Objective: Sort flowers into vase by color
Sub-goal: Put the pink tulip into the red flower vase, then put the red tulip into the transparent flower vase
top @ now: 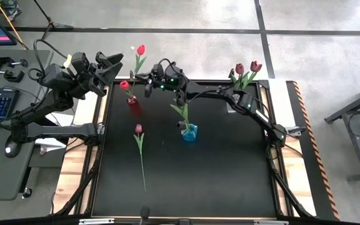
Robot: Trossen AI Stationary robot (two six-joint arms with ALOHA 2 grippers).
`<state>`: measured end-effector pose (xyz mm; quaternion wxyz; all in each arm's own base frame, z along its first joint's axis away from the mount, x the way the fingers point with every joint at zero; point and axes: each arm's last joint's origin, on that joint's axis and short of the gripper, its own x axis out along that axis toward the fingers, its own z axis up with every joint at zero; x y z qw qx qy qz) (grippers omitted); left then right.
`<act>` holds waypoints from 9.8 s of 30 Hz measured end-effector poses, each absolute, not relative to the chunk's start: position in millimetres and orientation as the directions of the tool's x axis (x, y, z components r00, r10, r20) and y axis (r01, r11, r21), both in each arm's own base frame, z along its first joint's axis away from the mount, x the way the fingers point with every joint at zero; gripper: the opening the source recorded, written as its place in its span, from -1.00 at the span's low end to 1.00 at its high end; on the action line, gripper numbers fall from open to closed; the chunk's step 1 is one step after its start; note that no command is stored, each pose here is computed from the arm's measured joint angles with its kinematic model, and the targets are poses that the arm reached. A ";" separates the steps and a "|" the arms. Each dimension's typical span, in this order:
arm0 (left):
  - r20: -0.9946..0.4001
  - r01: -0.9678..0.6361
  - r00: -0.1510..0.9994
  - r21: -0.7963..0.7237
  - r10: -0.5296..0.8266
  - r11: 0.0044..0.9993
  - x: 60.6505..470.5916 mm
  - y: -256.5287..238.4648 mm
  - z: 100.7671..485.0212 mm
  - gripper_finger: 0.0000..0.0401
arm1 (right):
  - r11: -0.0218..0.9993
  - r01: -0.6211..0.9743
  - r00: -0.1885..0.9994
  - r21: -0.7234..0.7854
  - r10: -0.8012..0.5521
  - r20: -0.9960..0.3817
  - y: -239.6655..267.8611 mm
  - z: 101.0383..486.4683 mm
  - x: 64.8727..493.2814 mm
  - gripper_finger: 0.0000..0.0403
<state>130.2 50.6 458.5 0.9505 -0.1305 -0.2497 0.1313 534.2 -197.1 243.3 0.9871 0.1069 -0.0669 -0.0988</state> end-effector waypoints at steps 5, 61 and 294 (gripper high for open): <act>0.440 -0.188 0.841 -0.308 0.315 0.933 130.2 50.6 458.5 0.16 | 0.971 0.140 0.980 0.195 -0.163 0.109 -190.6 243.3 536.4 -0.98; 0.234 -0.326 0.878 -0.346 0.417 0.880 141.3 57.4 438.0 0.16 | 0.985 0.044 0.998 0.167 -0.049 0.026 -169.9 278.2 546.1 0.20; -0.351 -0.454 0.874 -0.351 0.335 0.819 109.9 -76.1 379.2 -1.00 | 0.695 0.595 0.787 0.404 -0.401 -0.469 109.7 144.6 563.5 0.20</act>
